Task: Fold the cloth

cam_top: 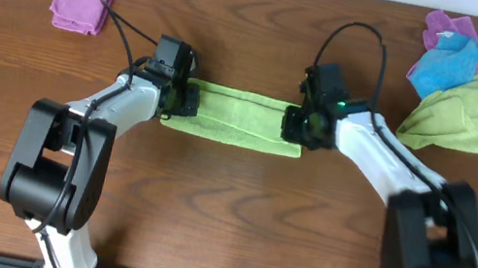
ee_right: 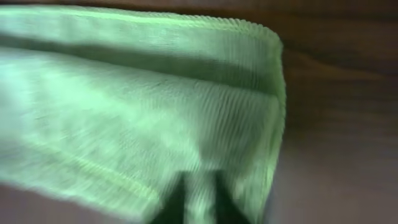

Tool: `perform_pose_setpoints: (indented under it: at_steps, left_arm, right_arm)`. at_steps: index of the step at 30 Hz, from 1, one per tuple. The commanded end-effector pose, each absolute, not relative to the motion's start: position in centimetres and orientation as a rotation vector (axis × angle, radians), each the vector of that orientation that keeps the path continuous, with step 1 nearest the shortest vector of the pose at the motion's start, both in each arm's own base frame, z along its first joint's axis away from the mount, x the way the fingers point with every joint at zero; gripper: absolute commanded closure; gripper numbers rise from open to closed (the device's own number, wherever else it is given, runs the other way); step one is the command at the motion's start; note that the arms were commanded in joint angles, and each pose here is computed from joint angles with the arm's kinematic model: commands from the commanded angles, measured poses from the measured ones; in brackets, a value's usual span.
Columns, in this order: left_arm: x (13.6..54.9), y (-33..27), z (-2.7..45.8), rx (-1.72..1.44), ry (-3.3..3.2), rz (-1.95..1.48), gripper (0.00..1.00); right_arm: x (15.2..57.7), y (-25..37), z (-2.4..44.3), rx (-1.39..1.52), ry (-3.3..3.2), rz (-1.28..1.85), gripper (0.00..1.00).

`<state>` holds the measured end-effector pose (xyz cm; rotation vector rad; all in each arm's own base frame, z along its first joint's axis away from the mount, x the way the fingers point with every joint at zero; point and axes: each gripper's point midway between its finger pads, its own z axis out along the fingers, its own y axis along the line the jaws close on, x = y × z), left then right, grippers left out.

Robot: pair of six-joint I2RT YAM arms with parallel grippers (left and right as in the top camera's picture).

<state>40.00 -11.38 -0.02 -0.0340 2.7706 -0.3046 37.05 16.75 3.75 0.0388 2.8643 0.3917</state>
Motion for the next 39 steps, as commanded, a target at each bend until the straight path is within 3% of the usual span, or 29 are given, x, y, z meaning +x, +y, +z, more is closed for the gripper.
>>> perform_pose_setpoints:
  at_steps: [1, 2, 3, 11, 14, 24, 28, 30, 32, 37, 39]
  left_arm:
    - [37.5, -10.3, -2.7, -0.078, 2.901, -0.229, 0.94]
    - [37.0, -10.1, -2.8, -0.080, 2.922, -0.223, 0.94]
    - [36.7, -10.0, -2.9, -0.082, 2.934, -0.217, 0.94]
    - [36.5, -10.1, -2.9, -0.082, 2.942, -0.219, 0.94]
    - [36.6, -10.1, -2.9, -0.081, 2.937, -0.220, 0.94]
    - [36.8, -10.1, -2.9, -0.081, 2.930, -0.224, 0.94]
    - [36.8, -10.1, -2.9, -0.081, 2.930, -0.224, 0.94]
    - [36.8, -10.1, -2.9, -0.081, 2.930, -0.224, 0.94]
    - [36.8, -10.2, -2.9, -0.080, 2.931, -0.229, 0.94]
    - [36.9, -10.9, -2.5, -0.072, 2.928, -0.289, 0.94]
    - [37.5, -12.0, -0.6, -0.058, 2.887, -0.393, 0.94]
  right_arm:
    - [38.0, 14.6, 8.9, 0.075, 2.743, 0.397, 0.40]
    - [38.1, 13.4, 9.9, 0.114, 2.726, 0.394, 0.28]
    - [38.1, 12.1, 10.4, 0.147, 2.721, 0.391, 0.24]
    - [36.4, 9.0, 7.7, 0.147, 2.713, 0.928, 0.06]
    - [35.7, 10.8, 6.4, 0.113, 2.651, 1.202, 0.06]
    - [36.4, 15.6, 1.4, 0.130, 2.707, 1.319, 0.01]
    - [36.5, 17.9, 0.1, 0.134, 2.721, 1.350, 0.04]
    - [36.3, 18.7, -0.2, 0.108, 2.728, 1.356, 0.08]
    - [36.2, 19.0, -0.3, 0.092, 2.729, 1.348, 0.23]
    - [36.7, 18.6, 0.1, 0.127, 2.724, 1.349, 0.99]
    - [37.0, 18.0, 0.7, 0.161, 2.732, 1.343, 0.99]
